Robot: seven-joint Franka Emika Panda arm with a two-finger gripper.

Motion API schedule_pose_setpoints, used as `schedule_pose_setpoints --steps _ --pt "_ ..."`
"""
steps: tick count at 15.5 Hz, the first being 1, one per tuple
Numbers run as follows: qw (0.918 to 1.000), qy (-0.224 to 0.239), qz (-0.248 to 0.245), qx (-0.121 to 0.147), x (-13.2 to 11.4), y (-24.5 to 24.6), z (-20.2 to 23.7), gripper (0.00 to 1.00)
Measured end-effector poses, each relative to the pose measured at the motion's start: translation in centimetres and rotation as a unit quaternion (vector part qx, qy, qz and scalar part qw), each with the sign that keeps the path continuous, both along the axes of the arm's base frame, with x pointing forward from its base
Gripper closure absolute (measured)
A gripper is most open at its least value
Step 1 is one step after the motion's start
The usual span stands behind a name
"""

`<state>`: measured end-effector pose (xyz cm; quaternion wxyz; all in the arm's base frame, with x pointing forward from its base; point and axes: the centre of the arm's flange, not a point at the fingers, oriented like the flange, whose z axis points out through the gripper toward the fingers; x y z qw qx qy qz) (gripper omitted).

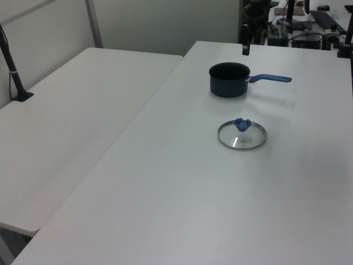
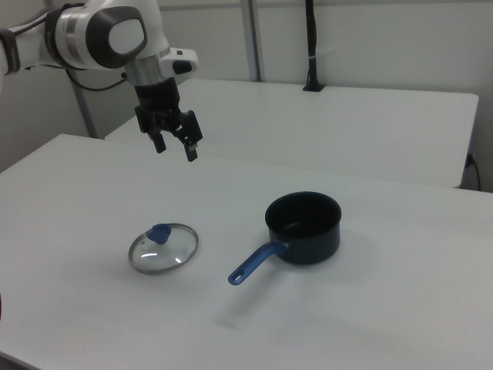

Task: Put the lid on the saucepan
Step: 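Move the gripper toward the glass lid's blue knob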

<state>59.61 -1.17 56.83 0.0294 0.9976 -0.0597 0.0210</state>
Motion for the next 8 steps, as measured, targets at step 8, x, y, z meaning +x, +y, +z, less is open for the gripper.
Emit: schedule_pose_setpoints --steps 8 --pt "1.0000 -0.002 -0.002 0.000 -0.09 -0.19 0.24 0.00"
